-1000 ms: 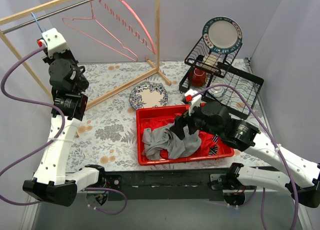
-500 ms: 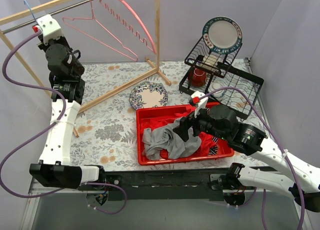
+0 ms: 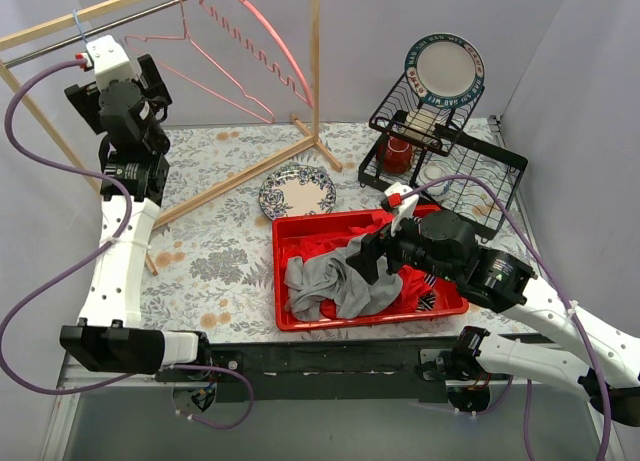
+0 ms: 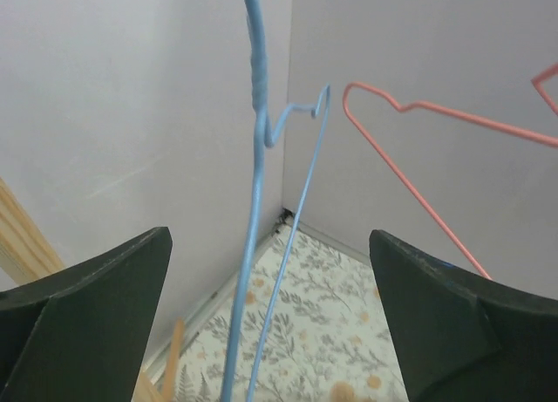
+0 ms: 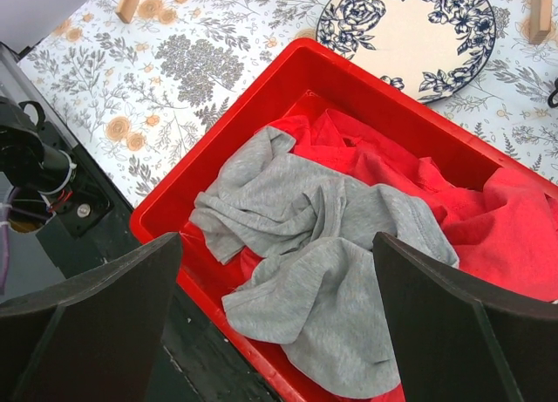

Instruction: Remove the tank top from the hanger

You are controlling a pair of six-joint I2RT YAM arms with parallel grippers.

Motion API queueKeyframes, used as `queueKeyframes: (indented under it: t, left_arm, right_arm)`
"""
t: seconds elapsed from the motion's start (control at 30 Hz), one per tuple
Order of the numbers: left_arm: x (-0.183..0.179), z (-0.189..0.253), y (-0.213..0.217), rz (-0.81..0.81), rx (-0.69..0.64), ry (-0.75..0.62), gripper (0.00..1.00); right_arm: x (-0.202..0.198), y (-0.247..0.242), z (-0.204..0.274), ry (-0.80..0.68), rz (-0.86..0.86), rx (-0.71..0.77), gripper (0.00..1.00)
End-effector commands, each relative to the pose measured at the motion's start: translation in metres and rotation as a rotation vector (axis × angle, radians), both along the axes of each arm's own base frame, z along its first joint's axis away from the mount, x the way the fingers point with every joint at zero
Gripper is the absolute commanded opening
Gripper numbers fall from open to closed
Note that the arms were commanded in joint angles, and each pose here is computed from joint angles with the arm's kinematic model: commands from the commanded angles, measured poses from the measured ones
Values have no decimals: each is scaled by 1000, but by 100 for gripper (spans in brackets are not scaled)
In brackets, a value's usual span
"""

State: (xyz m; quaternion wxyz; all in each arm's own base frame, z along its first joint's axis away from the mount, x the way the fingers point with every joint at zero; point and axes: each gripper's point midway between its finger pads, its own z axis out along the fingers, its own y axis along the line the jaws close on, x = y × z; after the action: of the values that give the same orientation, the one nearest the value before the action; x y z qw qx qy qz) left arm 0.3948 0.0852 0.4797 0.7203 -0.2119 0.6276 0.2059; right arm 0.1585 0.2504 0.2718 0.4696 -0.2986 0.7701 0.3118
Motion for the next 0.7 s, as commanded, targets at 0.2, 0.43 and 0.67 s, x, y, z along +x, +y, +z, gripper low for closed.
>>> queueKeyframes:
  t: [0.2, 0.43, 0.67]
  left_arm:
    - [-63, -36, -83, -472, -343, -16, 98]
    - [-97, -88, -84, -455, -460, 0, 98]
    - [-118, -130, -81, -416, -492, 100, 98]
  right_arm:
    - [11, 4, 20, 0, -93, 157, 99]
    - [14, 5, 0, 28, -111, 115, 98]
    - [20, -5, -3, 35, -179, 107, 99]
